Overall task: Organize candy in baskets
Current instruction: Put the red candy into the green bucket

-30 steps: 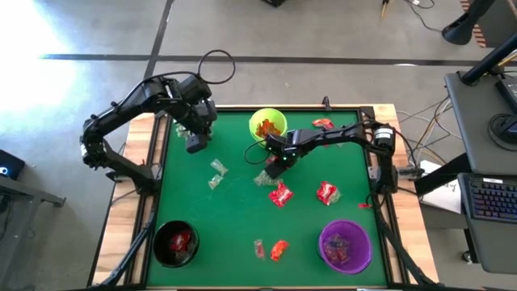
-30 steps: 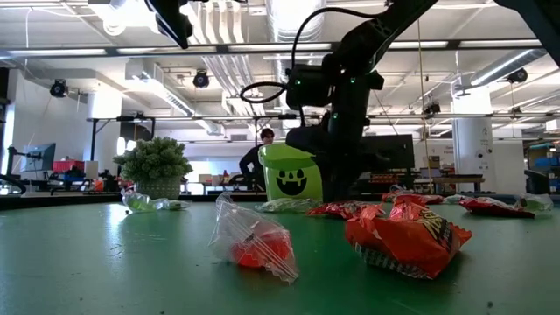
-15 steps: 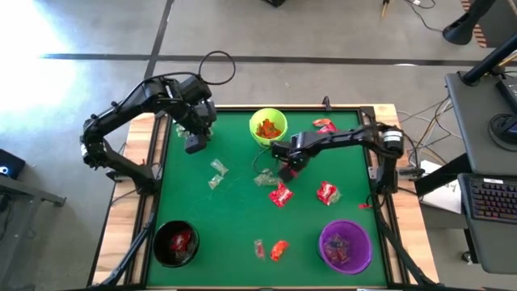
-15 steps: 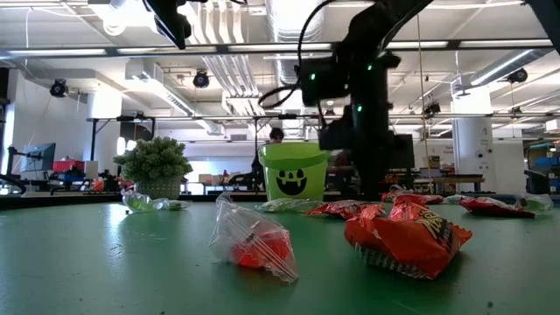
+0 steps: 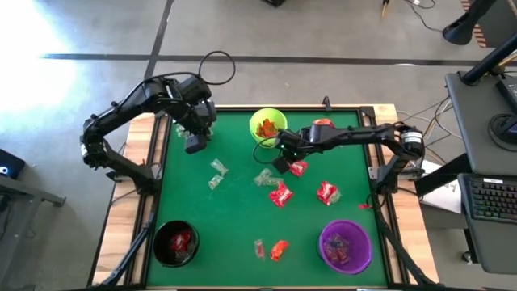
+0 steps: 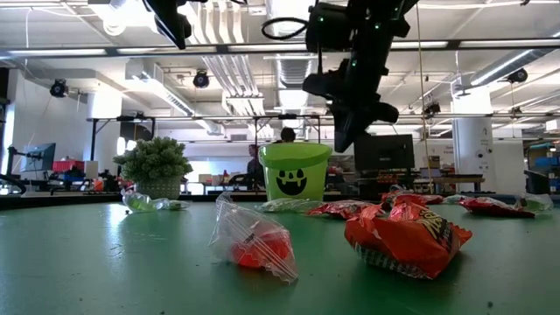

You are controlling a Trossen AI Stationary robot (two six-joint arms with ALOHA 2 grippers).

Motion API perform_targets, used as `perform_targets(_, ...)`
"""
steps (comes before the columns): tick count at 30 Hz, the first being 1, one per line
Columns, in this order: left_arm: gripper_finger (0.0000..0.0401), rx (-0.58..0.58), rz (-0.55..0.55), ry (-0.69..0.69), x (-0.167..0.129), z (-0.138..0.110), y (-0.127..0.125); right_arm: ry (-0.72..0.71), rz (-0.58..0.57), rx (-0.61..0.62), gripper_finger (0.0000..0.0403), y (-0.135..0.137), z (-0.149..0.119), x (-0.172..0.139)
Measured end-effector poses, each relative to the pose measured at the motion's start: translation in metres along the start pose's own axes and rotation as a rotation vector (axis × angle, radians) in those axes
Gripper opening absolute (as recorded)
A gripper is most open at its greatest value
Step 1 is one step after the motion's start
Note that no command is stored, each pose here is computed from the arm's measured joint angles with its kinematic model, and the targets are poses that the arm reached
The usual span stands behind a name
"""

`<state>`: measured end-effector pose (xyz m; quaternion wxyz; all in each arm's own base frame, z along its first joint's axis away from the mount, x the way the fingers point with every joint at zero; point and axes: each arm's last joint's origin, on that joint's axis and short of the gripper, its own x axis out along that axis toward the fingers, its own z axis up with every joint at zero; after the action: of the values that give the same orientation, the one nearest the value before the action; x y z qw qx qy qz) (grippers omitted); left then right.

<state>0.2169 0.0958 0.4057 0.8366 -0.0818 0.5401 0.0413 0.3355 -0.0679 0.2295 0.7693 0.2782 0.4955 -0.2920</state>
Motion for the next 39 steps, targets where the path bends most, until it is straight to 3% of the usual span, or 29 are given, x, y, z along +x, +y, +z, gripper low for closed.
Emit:
perform_targets(4,0.0103,0.000,0.000,0.000,0.000,0.000,0.000,0.081,0.098,-0.044,0.0020,0.008,-0.007,0.000)
perform_targets(11,0.0103,0.000,0.000,0.000,0.000,0.000,0.000,0.135,0.070,-0.135,0.0087,0.015,-0.020,-0.001)
perform_targets(20,0.0103,0.000,0.000,0.000,0.000,0.000,0.000,0.205,-0.008,-0.160,0.0161,0.033,-0.033,0.037)
perform_targets(24,0.0103,0.001,0.001,-0.003,0.000,0.000,0.000,0.217,-0.025,-0.206,0.0171,0.047,-0.036,0.042)
perform_targets(31,0.0103,-0.019,0.002,-0.008,0.000,0.001,0.000,0.218,-0.217,-0.302,0.0173,0.054,-0.042,0.041)
perform_targets(39,0.0103,-0.067,0.002,-0.010,0.000,0.001,0.000,0.217,-0.284,-0.294,0.0173,0.055,-0.046,0.050)
